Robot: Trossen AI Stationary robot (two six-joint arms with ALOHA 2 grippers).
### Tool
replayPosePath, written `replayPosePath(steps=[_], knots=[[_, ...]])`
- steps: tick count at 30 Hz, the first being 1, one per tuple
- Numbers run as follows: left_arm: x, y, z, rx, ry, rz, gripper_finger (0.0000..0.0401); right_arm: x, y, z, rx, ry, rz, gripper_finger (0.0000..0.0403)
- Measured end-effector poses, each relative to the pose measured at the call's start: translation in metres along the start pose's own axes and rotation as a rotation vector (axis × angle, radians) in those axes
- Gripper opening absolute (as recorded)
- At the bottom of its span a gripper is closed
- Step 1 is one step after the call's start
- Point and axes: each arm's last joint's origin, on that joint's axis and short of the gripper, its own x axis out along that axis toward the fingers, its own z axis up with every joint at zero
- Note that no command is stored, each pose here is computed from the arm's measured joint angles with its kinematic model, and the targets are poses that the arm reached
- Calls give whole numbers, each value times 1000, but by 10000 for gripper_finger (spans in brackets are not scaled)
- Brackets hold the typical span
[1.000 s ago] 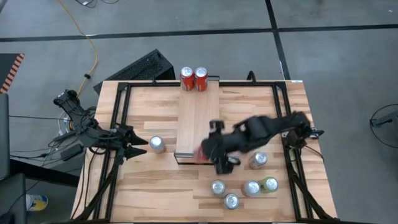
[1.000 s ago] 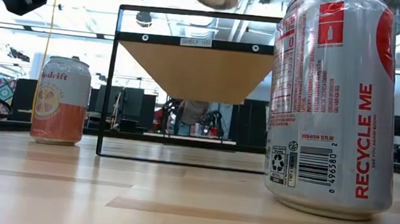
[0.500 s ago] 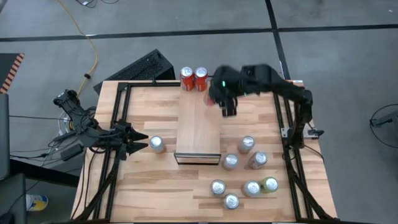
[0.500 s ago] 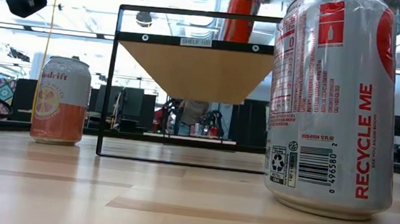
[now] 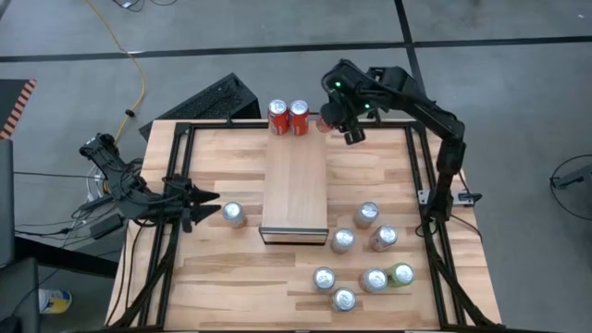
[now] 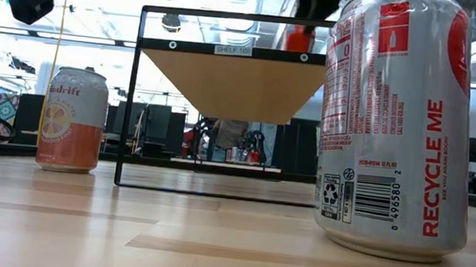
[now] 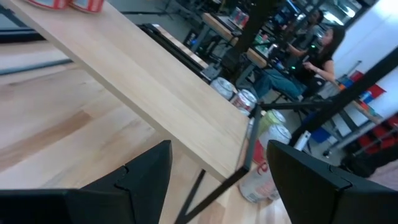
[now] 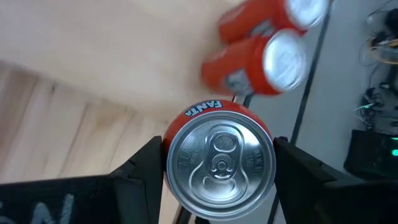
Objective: Place canned beverage on shelf
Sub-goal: Put the red soda can on the shelf aligned with the other red soda can
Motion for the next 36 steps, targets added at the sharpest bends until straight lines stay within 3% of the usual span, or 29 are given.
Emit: replayPosePath(steps=[9,25,36], knots=[[0,2,0,8,-17,28,251,31,-5,-14,-28,59,50,223],[0,2,0,10,-27,40,251,34,-4,-7,-79,-52,73,223],[0,2,0,9,-25,37,251,55,-5,-4,-83,-16,111,223]])
